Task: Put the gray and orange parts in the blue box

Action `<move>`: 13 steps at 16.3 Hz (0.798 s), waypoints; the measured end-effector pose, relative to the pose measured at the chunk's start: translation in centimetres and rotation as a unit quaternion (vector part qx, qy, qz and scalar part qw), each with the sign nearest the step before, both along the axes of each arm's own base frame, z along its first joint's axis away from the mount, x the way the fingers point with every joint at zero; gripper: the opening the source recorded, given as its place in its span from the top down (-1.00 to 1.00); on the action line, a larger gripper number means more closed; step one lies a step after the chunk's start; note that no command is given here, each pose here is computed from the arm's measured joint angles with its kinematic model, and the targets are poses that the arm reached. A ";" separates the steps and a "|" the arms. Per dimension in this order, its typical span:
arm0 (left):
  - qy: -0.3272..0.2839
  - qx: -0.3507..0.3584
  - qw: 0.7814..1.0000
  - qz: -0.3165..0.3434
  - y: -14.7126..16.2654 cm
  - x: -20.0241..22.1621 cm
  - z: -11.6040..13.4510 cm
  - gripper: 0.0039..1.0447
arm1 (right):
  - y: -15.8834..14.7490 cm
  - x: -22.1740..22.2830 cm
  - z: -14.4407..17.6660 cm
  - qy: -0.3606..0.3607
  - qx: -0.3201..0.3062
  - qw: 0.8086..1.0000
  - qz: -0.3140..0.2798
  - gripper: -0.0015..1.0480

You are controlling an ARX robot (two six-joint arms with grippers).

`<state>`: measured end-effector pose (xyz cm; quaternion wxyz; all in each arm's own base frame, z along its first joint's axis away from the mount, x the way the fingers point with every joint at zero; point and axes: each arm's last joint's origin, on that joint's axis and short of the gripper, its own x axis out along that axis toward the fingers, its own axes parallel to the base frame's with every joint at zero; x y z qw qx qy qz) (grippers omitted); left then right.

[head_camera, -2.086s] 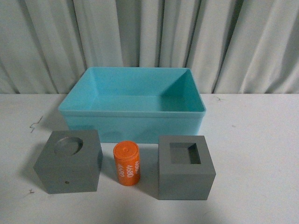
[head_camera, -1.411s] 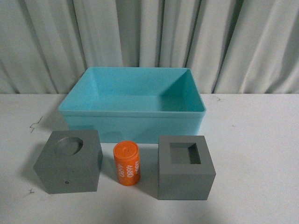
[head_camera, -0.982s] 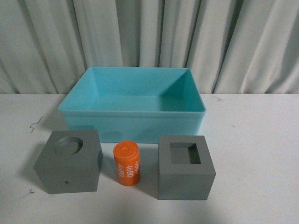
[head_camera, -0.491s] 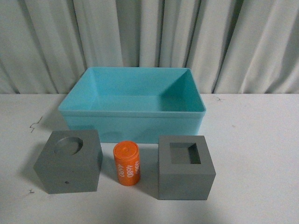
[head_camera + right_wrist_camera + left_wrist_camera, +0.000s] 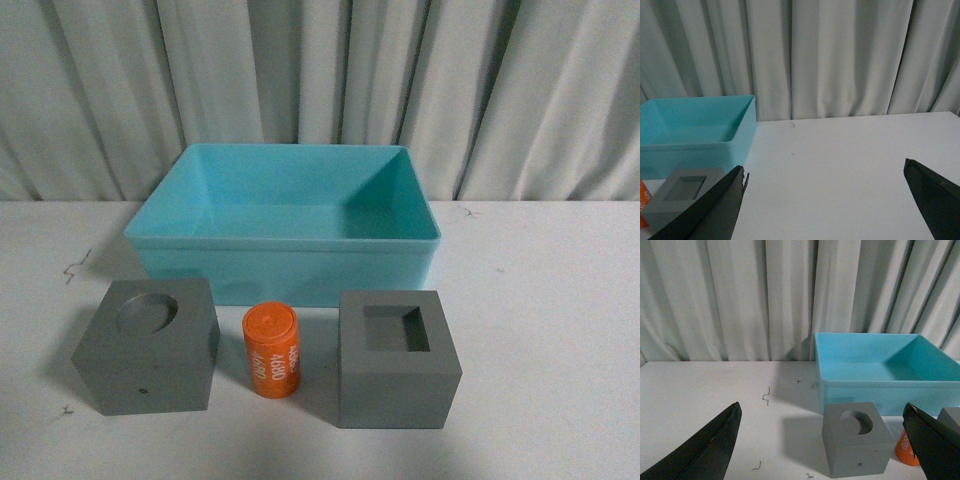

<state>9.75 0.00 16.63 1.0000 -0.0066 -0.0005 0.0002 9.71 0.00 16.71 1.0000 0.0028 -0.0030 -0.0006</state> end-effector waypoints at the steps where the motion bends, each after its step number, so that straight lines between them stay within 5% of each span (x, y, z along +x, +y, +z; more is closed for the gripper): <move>1: 0.000 0.000 1.000 0.000 0.0 0.0 0.0 -0.88 | 0.0 0.0 0.0 0.000 0.000 1.000 0.000 -0.87; 13: 0.000 0.000 1.000 0.000 0.0 0.0 0.0 -0.88 | 0.0 0.0 0.0 0.000 0.000 1.000 0.000 -0.87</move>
